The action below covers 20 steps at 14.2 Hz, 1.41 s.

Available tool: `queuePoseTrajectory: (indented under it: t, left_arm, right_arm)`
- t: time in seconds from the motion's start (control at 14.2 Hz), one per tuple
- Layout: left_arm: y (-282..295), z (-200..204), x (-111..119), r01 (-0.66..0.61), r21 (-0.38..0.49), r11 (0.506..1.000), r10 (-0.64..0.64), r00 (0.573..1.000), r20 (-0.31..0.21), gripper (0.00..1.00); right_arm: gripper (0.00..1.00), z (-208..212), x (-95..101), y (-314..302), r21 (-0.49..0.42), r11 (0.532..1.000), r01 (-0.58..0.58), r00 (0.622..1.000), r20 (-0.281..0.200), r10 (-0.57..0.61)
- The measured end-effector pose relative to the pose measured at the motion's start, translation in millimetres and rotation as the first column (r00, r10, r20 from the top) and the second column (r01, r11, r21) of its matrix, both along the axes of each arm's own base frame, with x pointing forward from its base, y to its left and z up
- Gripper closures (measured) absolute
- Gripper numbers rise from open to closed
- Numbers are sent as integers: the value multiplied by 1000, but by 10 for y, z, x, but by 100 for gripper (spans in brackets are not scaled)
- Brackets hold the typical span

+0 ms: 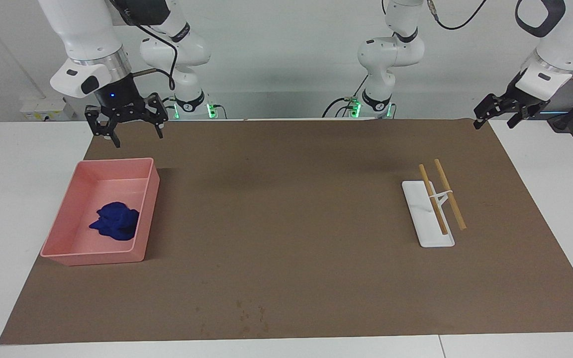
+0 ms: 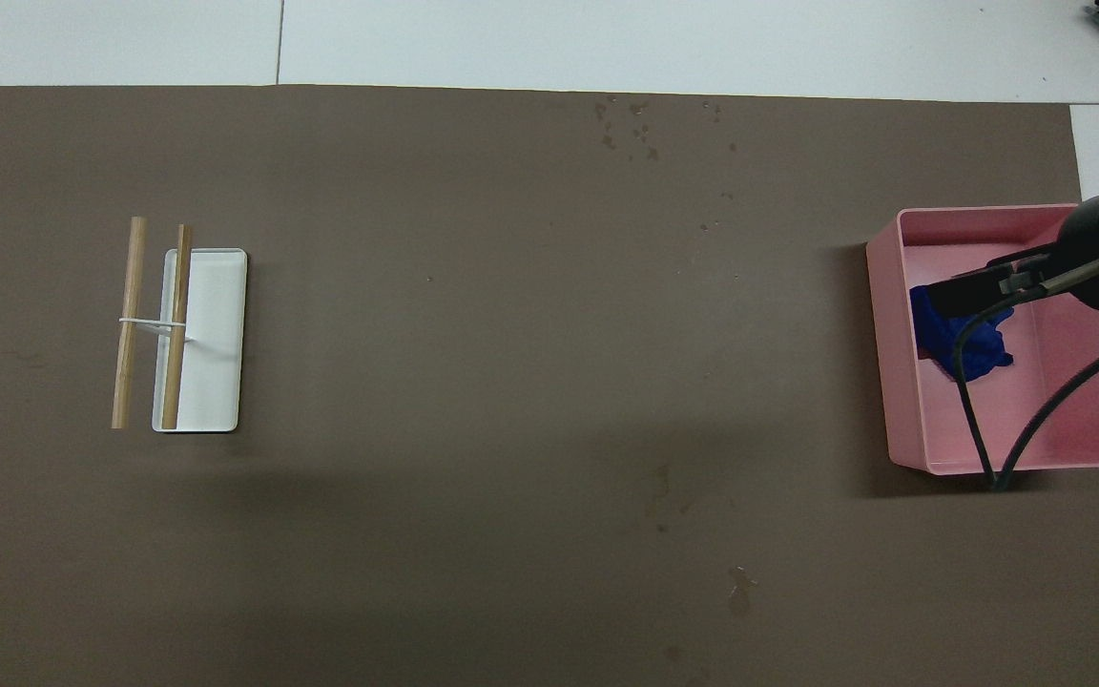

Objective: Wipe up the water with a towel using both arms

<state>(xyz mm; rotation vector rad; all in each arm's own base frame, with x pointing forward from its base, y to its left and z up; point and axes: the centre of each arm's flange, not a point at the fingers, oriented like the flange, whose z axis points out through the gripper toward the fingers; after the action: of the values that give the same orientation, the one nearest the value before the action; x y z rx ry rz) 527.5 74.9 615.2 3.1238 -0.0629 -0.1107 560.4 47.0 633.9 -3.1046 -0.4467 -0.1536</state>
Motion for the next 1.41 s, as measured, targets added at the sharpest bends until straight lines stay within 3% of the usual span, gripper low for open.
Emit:
queuePoseTrajectory:
  t: [0.28,1.41]
  left_arm:
    - [0,0,0,0,0,1000,0,1000,0,0]
    - [0,0,0,0,0,1000,0,1000,0,0]
  right_arm:
    - [0,-169,57,-52,-1,1000,10,1000,-17,-10]
    - [0,-159,67,-294,-2,999,52,999,-14,-52]
